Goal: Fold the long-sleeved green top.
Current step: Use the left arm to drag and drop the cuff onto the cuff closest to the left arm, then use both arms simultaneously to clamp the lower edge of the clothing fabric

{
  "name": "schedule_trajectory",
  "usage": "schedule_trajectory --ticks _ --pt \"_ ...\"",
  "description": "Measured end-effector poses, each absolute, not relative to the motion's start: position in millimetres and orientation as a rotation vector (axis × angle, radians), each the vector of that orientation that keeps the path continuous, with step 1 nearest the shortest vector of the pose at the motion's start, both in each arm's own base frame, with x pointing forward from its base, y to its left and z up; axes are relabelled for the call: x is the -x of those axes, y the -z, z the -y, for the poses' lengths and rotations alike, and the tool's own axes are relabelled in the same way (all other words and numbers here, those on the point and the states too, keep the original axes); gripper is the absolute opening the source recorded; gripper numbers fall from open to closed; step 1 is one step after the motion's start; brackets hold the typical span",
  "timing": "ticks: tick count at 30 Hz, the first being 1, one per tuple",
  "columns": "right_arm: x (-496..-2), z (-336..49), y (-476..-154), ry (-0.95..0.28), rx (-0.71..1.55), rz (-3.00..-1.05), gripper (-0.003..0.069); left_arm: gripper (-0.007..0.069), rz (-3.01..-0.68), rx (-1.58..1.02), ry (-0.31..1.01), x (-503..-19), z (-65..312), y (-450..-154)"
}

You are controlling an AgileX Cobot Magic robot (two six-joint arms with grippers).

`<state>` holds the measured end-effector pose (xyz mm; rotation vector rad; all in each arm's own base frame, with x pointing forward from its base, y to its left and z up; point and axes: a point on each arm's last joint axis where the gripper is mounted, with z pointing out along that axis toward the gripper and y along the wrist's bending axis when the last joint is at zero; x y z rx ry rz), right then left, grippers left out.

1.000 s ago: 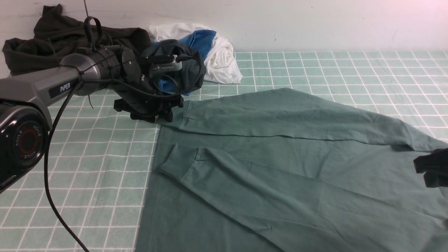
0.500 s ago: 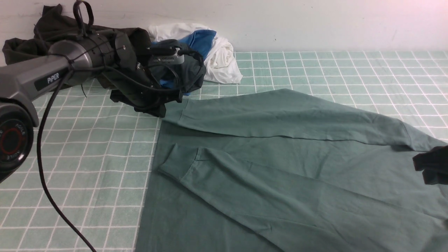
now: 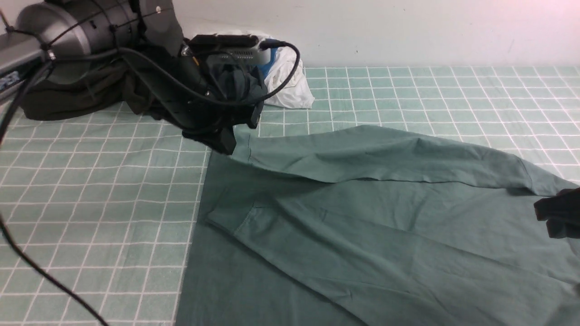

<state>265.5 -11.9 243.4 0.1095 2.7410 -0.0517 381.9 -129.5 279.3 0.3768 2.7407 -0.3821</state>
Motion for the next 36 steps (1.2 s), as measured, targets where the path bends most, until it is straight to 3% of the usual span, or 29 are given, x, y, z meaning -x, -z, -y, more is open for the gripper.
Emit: schedule_trajectory --ticks 5,11,14,18,19,20,23,27,34,36 --pt "-265 10 -243 0.009 -0.139 -2.746 0.0283 0.002 -2.764 -0.333 0.456 -313 116 -279" --pt "-265 8 -243 -0.023 -0.146 -2.746 0.0283 0.0042 -2.832 -0.339 0.442 -244 105 -234" --pt "-264 5 -243 -0.054 -0.132 -2.757 0.0283 0.0115 -2.853 -0.359 0.417 -231 102 -211" --pt "-254 -8 -248 -0.122 -0.017 -2.811 0.0283 0.0289 -2.848 -0.437 0.405 -226 102 -205" --pt "-254 -9 -248 -0.122 -0.011 -2.809 0.0283 0.03 -2.845 -0.442 0.405 -226 102 -205" --pt "-246 -20 -253 -0.159 0.06 -2.836 0.0283 0.0366 -2.843 -0.493 0.407 -227 103 -209" --pt "-227 -46 -272 -0.219 0.251 -2.844 0.0283 0.047 -2.843 -0.716 0.414 -223 109 -225" --pt "-197 -74 -291 -0.27 0.483 -2.825 0.0283 0.0489 -2.881 -1.031 0.376 -202 125 -229" --pt "-160 -96 -312 -0.298 0.743 -2.698 0.0283 0.0461 -2.735 -1.723 0.158 -140 148 -188" --pt "-158 -96 -314 -0.295 0.75 -2.689 0.0283 0.0459 -2.679 -1.787 0.134 -133 150 -180"
